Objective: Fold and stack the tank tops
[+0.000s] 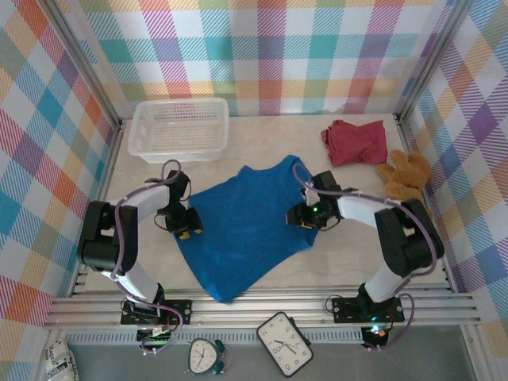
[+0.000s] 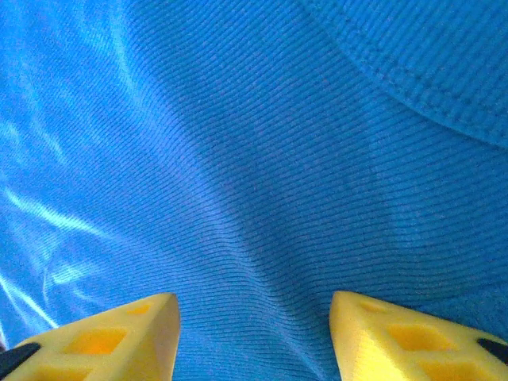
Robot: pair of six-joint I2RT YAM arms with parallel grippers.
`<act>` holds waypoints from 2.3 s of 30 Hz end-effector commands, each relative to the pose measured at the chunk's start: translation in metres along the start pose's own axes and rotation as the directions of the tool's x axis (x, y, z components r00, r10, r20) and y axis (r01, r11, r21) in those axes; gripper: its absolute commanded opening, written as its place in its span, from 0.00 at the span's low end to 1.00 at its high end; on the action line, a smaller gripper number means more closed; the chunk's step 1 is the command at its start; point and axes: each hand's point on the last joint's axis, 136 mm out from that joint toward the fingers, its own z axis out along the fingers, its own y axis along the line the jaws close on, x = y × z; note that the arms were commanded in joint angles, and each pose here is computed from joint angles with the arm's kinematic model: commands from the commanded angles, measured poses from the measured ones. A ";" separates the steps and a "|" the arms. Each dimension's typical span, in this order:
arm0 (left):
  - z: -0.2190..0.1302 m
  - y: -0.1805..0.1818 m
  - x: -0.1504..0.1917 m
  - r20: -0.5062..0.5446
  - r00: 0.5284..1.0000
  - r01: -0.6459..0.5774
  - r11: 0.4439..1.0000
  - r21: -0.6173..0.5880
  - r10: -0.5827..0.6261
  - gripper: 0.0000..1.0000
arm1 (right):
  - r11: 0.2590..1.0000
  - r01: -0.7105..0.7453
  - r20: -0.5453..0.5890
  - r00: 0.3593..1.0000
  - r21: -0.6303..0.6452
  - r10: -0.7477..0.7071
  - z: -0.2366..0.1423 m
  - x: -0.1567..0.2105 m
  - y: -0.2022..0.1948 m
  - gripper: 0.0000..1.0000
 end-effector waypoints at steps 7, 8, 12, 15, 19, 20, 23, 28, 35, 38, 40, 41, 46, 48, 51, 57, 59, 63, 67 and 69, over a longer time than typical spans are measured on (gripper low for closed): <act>-0.004 -0.032 -0.018 -0.045 0.950 -0.311 0.949 -0.060 0.308 0.39 | 0.961 -0.223 0.020 0.975 0.164 0.223 -0.026 0.067 -0.044 0.58; -0.007 -0.034 -0.024 -0.037 0.944 -0.329 0.942 -0.073 0.327 0.39 | 0.962 -0.219 0.032 0.976 0.161 0.217 -0.030 0.064 -0.043 0.58; -0.035 -0.030 -0.051 0.021 0.891 -0.440 0.876 -0.197 0.453 0.40 | 0.989 -0.093 0.116 0.990 0.118 0.079 -0.057 0.031 -0.015 0.60; -0.058 -0.039 -0.069 0.068 0.821 -0.539 0.809 -0.235 0.567 0.42 | 0.988 0.093 0.205 0.972 0.121 -0.117 -0.073 -0.004 0.004 0.69; -0.071 -0.049 -0.085 0.047 0.689 -0.688 0.673 -0.272 0.723 0.42 | 0.931 0.325 0.262 0.895 0.168 -0.360 -0.085 -0.054 0.029 0.70; -0.072 -0.047 -0.087 0.016 0.662 -0.716 0.638 -0.284 0.750 0.42 | 0.911 0.379 0.265 0.872 0.164 -0.411 -0.085 -0.062 0.036 0.70; -0.071 -0.040 -0.099 -0.017 0.634 -0.743 0.604 -0.289 0.773 0.43 | 0.850 0.509 0.267 0.808 0.135 -0.526 -0.079 -0.085 0.053 0.70; -0.069 -0.025 -0.121 -0.082 0.621 -0.754 0.565 -0.334 0.780 0.43 | 0.772 0.626 0.200 0.746 0.113 -0.635 -0.055 -0.113 0.057 0.71; -0.051 -0.007 -0.135 -0.098 0.642 -0.746 0.589 -0.311 0.761 0.43 | 0.702 0.708 0.066 0.699 0.076 -0.712 -0.023 -0.143 0.051 0.71; -0.044 -0.003 -0.139 -0.115 0.651 -0.743 0.599 -0.298 0.750 0.43 | 0.686 0.723 0.008 0.688 0.081 -0.726 -0.011 -0.155 0.043 0.69; -0.039 -0.006 -0.138 -0.107 0.653 -0.746 0.612 -0.262 0.750 0.41 | 0.672 0.735 -0.020 0.676 0.087 -0.737 -0.004 -0.162 0.038 0.68; -0.037 -0.006 -0.137 -0.110 0.649 -0.751 0.611 -0.252 0.753 0.41 | 0.667 0.739 -0.025 0.672 0.090 -0.740 -0.002 -0.166 0.037 0.68; -0.027 -0.006 -0.133 -0.123 0.644 -0.761 0.618 -0.198 0.755 0.38 | 0.644 0.761 -0.039 0.648 0.080 -0.761 0.008 -0.178 0.036 0.68; -0.023 -0.002 -0.136 -0.135 0.650 -0.757 0.621 -0.205 0.748 0.35 | 0.637 0.767 -0.051 0.642 0.080 -0.765 0.014 -0.183 0.034 0.68; -0.020 0.001 -0.140 -0.137 0.663 -0.746 0.634 -0.204 0.736 0.32 | 0.630 0.773 -0.062 0.634 0.072 -0.771 0.021 -0.189 0.032 0.66; -0.021 0.002 -0.149 -0.127 0.685 -0.724 0.651 -0.229 0.717 0.18 | 0.626 0.777 -0.089 0.630 0.073 -0.772 0.035 -0.204 0.027 0.61; -0.022 0.002 -0.152 -0.119 0.691 -0.717 0.654 -0.241 0.713 0.15 | 0.624 0.779 -0.088 0.627 0.066 -0.774 0.038 -0.208 0.029 0.59; -0.021 0.002 -0.152 -0.117 0.696 -0.712 0.659 -0.243 0.708 0.15 | 0.617 0.786 -0.120 0.617 0.045 -0.778 0.048 -0.207 0.027 0.57; -0.022 -0.001 -0.153 -0.115 0.702 -0.707 0.668 -0.232 0.703 0.12 | 0.612 0.790 -0.151 0.611 0.040 -0.777 0.054 -0.207 0.024 0.54; -0.022 -0.003 -0.153 -0.110 0.704 -0.705 0.672 -0.226 0.702 0.09 | 0.605 0.795 -0.166 0.602 0.033 -0.781 0.058 -0.206 0.024 0.51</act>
